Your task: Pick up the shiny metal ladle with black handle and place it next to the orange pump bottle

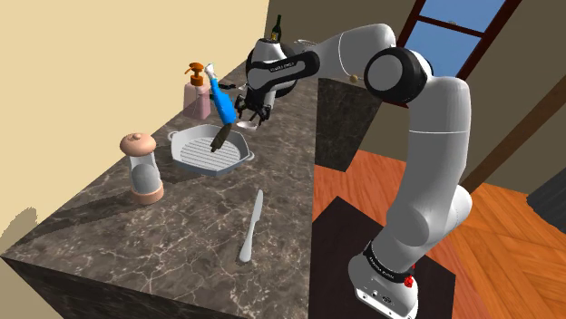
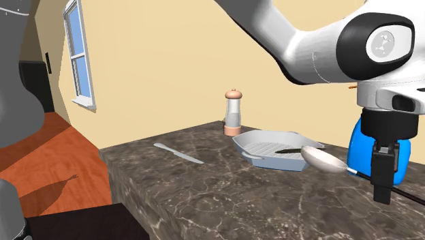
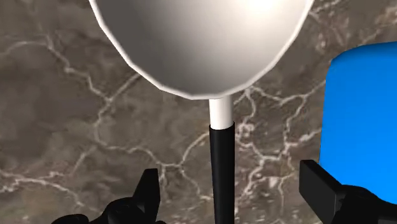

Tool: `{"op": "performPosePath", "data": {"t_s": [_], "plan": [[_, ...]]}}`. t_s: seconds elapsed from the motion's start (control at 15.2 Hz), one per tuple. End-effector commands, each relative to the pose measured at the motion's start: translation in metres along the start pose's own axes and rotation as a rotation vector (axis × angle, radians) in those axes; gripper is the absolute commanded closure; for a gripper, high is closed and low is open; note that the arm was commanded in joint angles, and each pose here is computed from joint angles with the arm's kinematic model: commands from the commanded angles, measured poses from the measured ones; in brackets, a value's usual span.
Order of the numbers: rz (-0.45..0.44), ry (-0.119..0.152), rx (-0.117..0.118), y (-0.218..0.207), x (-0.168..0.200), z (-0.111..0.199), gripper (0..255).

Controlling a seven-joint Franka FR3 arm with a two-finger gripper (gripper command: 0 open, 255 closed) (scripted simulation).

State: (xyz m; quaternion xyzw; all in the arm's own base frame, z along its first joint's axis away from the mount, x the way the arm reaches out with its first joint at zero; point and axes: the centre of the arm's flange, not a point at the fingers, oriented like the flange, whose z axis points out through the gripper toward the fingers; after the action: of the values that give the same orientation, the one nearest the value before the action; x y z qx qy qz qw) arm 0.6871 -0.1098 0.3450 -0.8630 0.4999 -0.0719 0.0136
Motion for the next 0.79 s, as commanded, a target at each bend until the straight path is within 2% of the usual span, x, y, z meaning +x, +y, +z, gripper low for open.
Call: {"op": "performPosePath", "data": {"t_s": [0.0, 0.26, 0.73], "plan": [[0.0, 0.0, 0.0, 0.0, 0.0, 0.0, 0], [0.0, 0.0, 0.0, 0.0, 0.0, -0.05, 0], [0.0, 0.0, 0.0, 0.0, 0.0, -0.05, 0]]}}
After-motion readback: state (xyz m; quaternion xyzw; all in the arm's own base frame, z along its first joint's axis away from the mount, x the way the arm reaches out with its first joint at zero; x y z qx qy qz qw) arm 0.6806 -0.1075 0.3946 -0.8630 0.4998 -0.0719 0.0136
